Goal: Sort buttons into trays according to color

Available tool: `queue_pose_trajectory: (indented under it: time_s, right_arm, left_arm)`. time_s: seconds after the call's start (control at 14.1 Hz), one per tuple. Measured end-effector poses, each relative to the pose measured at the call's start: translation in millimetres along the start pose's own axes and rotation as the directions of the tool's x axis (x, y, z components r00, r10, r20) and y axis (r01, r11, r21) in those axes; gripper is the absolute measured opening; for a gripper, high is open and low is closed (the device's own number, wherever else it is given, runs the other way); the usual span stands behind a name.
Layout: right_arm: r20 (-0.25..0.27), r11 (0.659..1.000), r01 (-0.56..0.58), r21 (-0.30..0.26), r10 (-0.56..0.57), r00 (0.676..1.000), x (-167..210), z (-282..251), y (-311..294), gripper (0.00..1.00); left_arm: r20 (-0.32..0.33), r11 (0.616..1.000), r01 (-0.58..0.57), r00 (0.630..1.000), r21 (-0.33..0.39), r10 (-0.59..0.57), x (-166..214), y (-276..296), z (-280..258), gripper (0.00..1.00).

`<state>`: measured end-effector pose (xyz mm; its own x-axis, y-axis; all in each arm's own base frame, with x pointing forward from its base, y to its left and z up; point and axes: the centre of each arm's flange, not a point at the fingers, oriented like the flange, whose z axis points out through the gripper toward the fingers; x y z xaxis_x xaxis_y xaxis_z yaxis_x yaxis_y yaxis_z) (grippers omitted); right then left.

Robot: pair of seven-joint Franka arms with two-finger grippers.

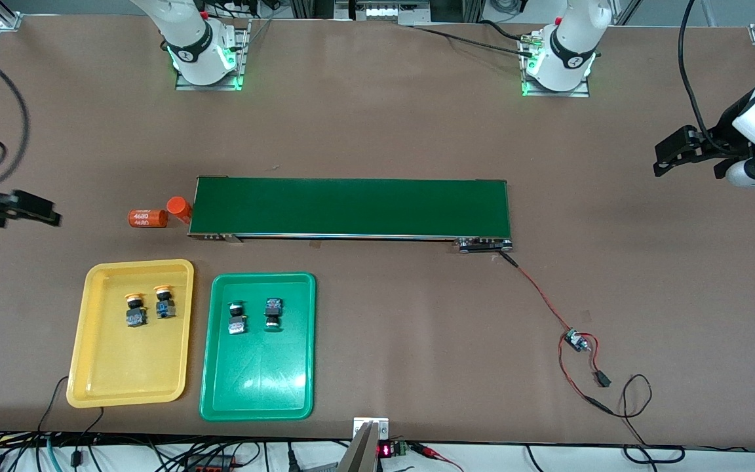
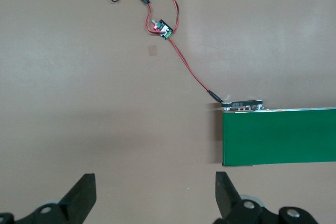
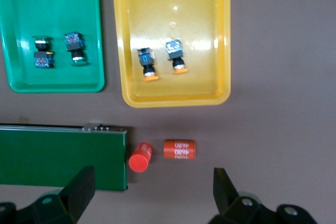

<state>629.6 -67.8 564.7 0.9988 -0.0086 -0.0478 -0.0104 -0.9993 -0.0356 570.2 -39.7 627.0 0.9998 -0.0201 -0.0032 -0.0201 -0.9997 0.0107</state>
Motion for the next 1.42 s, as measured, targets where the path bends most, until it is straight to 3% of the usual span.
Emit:
queue_pose_trajectory:
  time_s: [0.21, 0.5, 1.42]
  right_arm:
    - [0.033, 0.998, -0.067, -0.018, 0.068, 0.997, -19.0, -15.5, 12.1, 1.00]
    - [0.012, 0.995, -0.062, -0.076, 0.064, 0.998, -32.9, -22.2, -26.1, 1.00]
    - [-0.017, 0.997, -0.052, -0.064, 0.051, 0.999, -83.3, -44.3, -27.8, 1.00]
  left_arm:
    - [-0.001, 1.000, -0.003, 1.000, 0.000, 0.003, -0.1, 1.8, -0.4, 1.00]
    - [-0.007, 1.000, -0.009, 1.000, -0.001, 0.009, -0.4, 4.9, -3.3, 1.00]
    - [-0.009, 1.000, -0.020, 1.000, 0.001, 0.020, -0.7, 10.9, -4.2, 1.00]
